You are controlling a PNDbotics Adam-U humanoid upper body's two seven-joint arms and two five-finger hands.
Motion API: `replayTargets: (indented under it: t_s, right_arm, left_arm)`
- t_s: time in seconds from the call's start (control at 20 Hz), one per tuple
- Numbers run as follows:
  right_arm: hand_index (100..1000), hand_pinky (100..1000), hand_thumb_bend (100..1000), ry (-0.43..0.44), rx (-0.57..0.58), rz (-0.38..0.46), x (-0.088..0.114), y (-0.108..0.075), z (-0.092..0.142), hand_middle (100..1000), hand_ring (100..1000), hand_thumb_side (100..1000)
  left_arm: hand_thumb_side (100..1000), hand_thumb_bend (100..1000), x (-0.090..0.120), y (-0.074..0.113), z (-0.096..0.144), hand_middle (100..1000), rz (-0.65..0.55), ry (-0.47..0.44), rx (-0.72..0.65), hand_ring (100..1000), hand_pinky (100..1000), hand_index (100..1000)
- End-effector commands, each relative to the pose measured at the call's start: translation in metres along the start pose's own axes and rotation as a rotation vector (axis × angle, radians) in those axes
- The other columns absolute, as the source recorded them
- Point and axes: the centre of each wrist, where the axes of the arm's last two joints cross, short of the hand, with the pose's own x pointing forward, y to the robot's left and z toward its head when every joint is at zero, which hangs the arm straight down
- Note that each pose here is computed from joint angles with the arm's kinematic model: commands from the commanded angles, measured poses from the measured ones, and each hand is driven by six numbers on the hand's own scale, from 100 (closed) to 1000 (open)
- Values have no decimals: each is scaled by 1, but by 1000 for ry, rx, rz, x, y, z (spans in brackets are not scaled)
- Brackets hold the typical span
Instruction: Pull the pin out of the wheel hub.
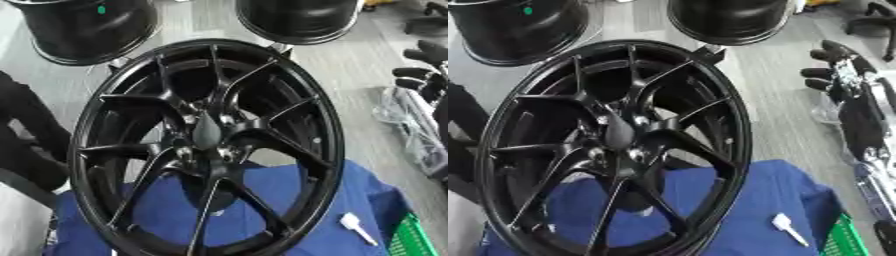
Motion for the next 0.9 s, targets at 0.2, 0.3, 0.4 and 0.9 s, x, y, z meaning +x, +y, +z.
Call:
replayTargets:
  t_s: [0.2, 0.3, 0.4, 0.9]
  right_arm:
    - [889, 803, 100, -22, -1, 7, 7, -3, -1, 822, 762, 799]
    - [889, 803, 100, -25, -1, -1, 7, -1, -1, 822, 762, 797]
    - [889, 803, 100, -29, 1, -10, 7, 1, -2, 822, 762, 797]
    - [889, 803, 100, -47, -1, -43, 11, 6, -5, 822, 762, 790]
  left_arm:
    - [607, 100, 18, 43, 8, 705, 110, -56, 270, 674, 661, 794]
    - [719, 100, 17, 44, 10, 705, 219, -60, 362, 667, 651, 793]
    - [808, 100, 11, 38, 12, 704, 337, -46, 435, 667, 647, 797]
    - [806, 131, 7, -20, -1, 726, 823, -37, 619, 691, 656, 832]
